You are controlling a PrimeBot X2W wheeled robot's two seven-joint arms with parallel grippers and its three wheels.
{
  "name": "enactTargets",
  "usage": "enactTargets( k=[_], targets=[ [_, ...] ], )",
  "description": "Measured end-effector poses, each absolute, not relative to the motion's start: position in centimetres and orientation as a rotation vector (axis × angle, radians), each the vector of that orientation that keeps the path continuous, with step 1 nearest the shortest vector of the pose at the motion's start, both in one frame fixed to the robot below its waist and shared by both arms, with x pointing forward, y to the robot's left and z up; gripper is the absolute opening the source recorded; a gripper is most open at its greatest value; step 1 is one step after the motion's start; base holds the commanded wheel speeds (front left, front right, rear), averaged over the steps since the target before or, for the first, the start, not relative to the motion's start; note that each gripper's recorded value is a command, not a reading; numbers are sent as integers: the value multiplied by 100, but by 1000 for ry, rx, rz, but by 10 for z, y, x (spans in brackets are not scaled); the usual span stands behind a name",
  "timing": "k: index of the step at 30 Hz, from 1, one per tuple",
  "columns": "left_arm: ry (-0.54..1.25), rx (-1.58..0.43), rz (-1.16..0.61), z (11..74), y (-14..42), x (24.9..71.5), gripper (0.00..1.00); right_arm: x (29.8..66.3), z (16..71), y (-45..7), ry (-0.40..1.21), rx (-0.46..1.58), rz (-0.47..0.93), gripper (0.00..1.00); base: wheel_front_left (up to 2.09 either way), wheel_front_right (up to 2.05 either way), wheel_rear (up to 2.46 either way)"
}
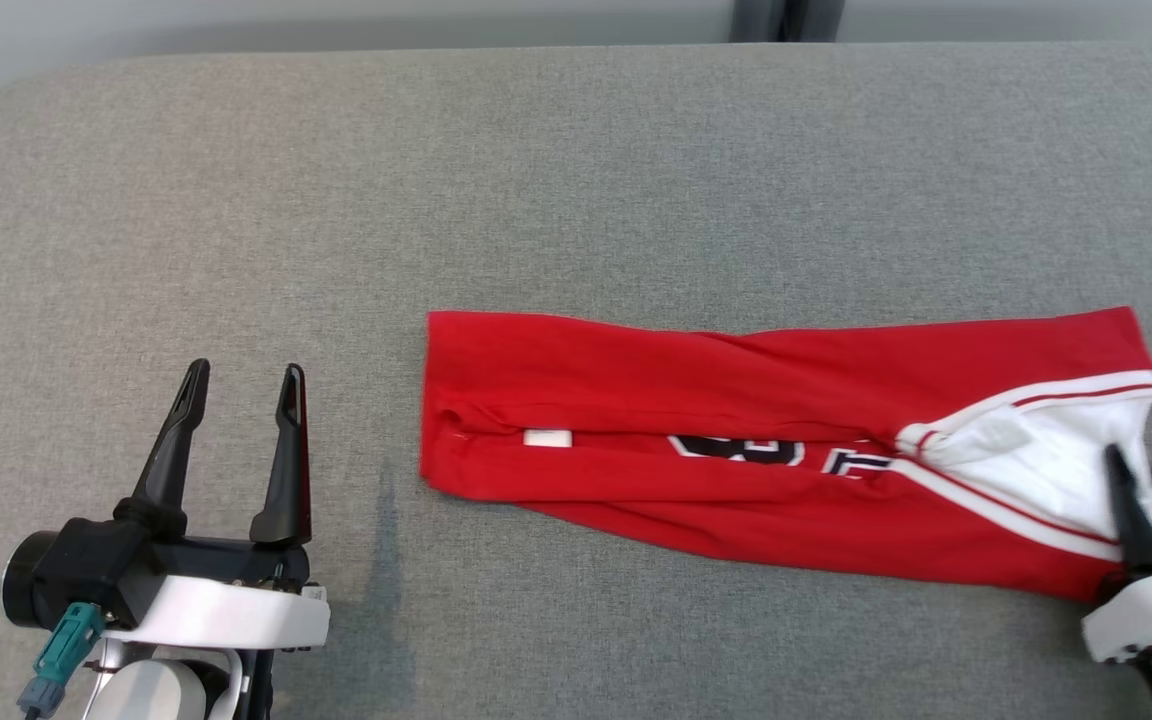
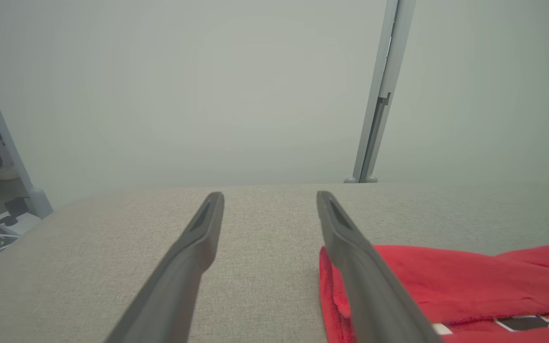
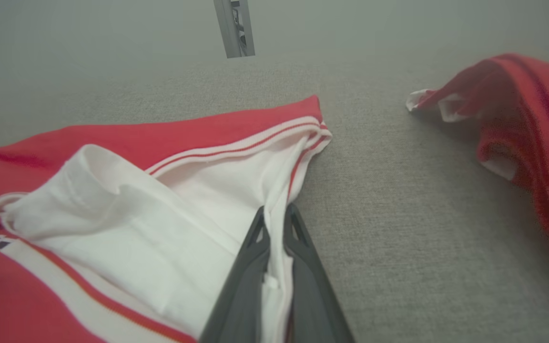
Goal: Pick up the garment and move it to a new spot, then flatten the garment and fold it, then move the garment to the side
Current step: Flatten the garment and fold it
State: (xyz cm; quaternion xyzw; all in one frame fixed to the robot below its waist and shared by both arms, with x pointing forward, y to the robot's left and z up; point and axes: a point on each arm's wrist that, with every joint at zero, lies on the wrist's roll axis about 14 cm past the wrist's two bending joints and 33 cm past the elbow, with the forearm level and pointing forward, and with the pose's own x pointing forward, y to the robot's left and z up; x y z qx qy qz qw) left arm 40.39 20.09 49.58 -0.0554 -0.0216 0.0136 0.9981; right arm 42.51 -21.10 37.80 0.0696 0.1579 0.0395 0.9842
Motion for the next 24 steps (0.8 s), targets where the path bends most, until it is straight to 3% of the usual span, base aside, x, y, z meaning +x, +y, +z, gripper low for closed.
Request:
enactTargets(
  k=[7,14,18,24],
  targets=[
    [-53,-113,10,499,196,407,100,435,402,-219,239,120,77,0,0,0,0],
    [-64,-114,-9,503,191,407,100,459,480,-162,13,111,256,0,0,0,0],
    [-73,-118,-25,507,186,408,100,464,530,-92,-70,136,434,0,0,0,0],
    [-76,-120,-22,508,187,408,100,448,540,-7,-33,213,629,0,0,0,0]
  ],
)
